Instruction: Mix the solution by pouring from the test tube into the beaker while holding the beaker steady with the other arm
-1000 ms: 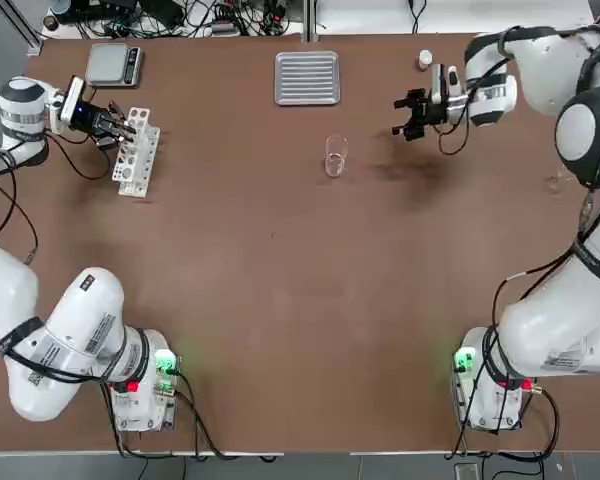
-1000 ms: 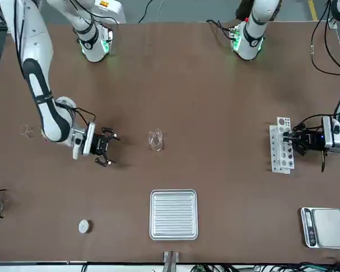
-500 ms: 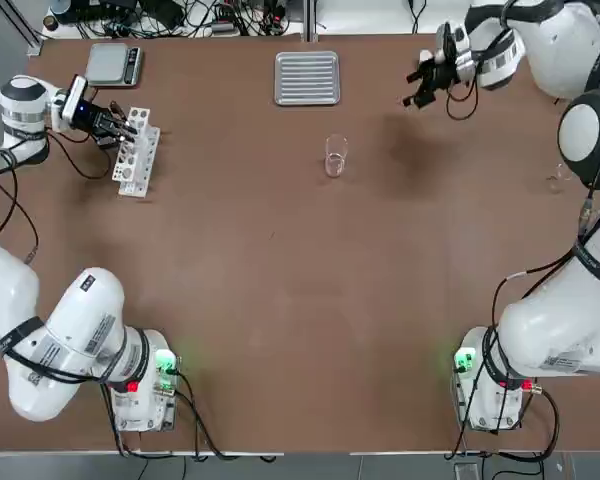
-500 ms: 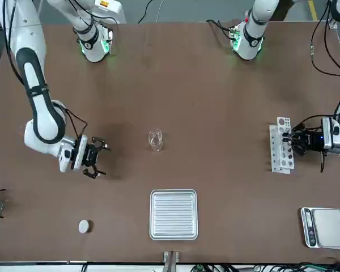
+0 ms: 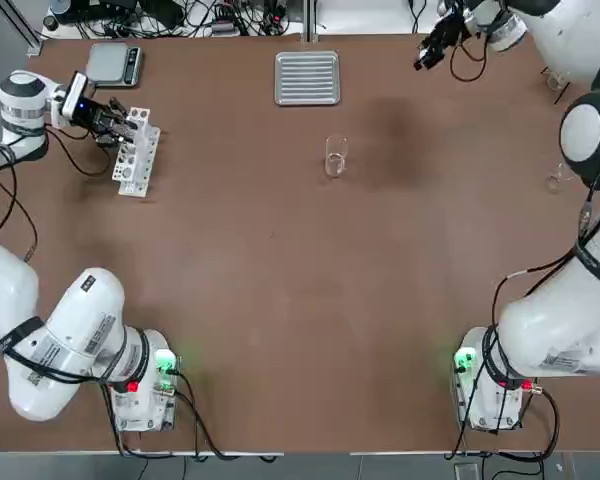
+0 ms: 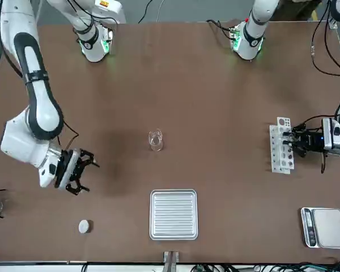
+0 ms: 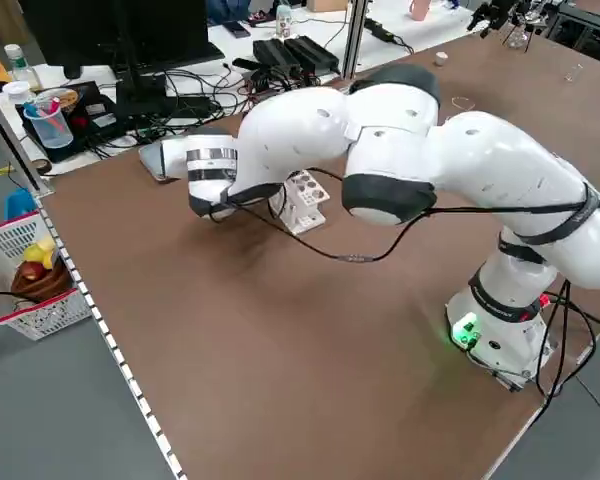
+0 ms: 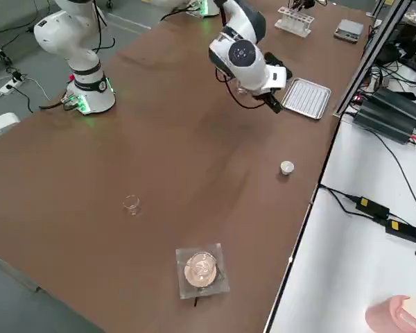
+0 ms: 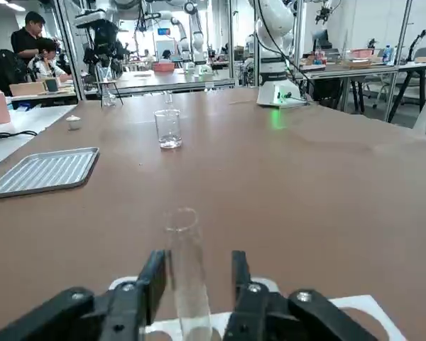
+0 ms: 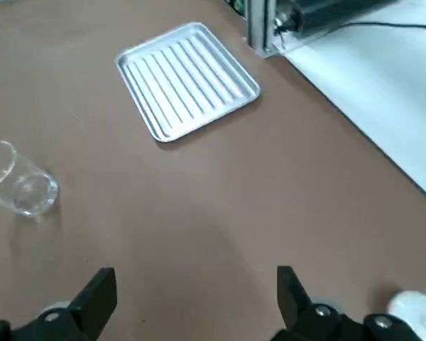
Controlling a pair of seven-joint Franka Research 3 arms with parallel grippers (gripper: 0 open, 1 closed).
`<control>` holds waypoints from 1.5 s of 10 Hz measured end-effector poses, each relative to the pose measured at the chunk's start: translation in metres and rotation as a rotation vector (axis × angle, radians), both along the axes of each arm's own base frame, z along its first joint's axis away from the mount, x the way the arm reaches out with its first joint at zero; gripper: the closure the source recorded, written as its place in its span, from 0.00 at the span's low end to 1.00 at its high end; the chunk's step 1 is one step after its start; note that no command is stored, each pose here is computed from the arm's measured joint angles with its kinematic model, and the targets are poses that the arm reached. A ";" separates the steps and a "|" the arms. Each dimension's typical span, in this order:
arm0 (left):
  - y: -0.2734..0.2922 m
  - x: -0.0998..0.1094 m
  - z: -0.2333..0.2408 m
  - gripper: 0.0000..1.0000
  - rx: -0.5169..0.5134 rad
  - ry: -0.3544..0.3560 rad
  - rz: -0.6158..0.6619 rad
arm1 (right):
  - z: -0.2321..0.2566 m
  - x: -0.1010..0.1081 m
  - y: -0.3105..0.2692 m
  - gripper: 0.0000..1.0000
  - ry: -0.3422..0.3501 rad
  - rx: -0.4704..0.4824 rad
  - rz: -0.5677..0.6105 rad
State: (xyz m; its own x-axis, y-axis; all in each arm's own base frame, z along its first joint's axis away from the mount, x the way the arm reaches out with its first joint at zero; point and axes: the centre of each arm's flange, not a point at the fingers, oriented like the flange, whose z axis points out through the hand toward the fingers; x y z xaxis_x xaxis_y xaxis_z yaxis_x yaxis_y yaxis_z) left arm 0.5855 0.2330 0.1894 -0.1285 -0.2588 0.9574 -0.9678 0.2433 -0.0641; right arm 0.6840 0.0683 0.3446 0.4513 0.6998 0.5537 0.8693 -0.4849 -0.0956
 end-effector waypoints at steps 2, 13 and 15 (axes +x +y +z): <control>0.001 0.002 0.010 0.39 0.017 -0.010 -0.002 | 0.020 0.005 0.008 0.00 0.028 -0.054 -0.131; -0.003 0.009 0.265 0.00 0.486 0.053 0.157 | 0.118 0.023 0.010 0.00 0.305 -0.101 -0.747; -0.062 0.018 0.317 0.00 0.665 0.152 0.232 | 0.143 0.022 0.003 0.00 0.322 -0.162 -0.735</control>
State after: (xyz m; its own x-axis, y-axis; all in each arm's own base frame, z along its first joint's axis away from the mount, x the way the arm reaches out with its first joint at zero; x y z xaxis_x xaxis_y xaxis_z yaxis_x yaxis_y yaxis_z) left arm 0.6036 0.1708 0.5066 0.1227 -0.7978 0.5903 -0.9857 -0.0288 0.1660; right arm 0.7062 0.0712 0.4872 0.9457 0.2239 0.2358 0.2662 -0.9495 -0.1661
